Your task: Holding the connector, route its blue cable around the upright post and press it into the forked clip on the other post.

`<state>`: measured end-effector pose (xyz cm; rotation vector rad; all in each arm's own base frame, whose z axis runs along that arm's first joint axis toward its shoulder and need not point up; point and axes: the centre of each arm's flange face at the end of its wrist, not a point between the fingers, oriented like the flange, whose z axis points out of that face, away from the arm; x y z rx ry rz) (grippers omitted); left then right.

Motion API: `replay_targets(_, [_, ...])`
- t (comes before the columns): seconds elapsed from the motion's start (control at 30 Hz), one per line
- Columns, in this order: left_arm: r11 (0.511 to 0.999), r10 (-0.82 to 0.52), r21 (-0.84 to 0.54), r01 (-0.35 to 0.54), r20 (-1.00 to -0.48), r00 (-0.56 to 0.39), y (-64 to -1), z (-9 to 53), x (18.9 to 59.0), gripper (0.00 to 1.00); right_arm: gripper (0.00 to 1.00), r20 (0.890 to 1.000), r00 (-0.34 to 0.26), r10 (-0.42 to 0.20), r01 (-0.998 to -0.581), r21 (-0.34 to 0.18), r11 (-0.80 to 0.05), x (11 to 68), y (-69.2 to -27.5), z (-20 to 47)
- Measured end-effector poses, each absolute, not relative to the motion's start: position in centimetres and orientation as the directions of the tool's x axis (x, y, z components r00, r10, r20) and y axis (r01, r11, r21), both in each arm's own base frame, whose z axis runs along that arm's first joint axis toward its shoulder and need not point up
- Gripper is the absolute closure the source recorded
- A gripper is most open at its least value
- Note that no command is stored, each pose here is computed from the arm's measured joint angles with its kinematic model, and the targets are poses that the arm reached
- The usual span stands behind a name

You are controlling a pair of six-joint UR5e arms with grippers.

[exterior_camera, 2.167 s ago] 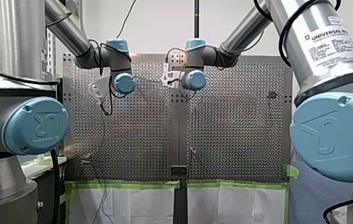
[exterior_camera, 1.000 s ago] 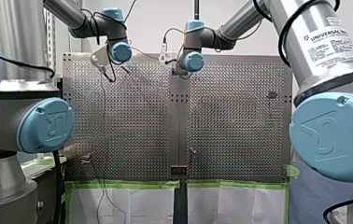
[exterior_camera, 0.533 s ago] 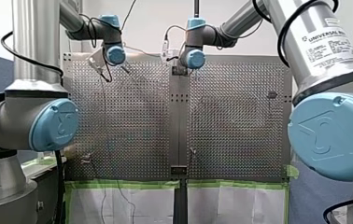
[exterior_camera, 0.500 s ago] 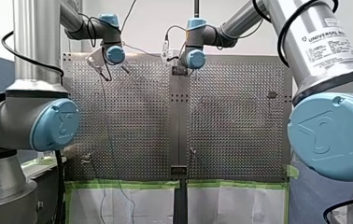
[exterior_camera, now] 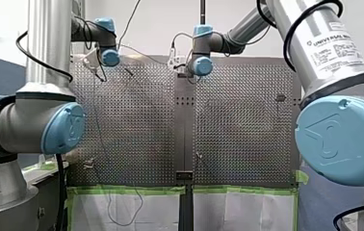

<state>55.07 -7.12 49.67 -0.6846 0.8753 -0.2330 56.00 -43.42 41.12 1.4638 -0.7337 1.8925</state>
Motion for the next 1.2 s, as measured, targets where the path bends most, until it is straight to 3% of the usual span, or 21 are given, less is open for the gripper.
replay_targets(0.33, [0.779, -0.42, -0.61, -0.145, -0.68, 0.601, -5.9, 46.7, 56.3, 1.0, 1.0, 0.977, -0.17, 0.126, -0.766, -0.051, -0.641, 56.0, -44.0, 39.9])
replay_targets(0.7, [0.823, -0.425, -0.559, -0.104, -0.726, 0.541, -7.1, 44.0, 57.9, 1.0, 1.0, 0.982, -0.157, 0.107, -0.772, -0.054, -0.633, 56.0, -44.5, 38.5])
replay_targets(1.2, [0.848, -0.404, -0.506, -0.159, -0.81, 0.425, -7.6, 35.8, 60.3, 1.0, 1.0, 0.992, -0.113, 0.059, -0.778, -0.051, -0.627, 56.3, -45.2, 35.3])
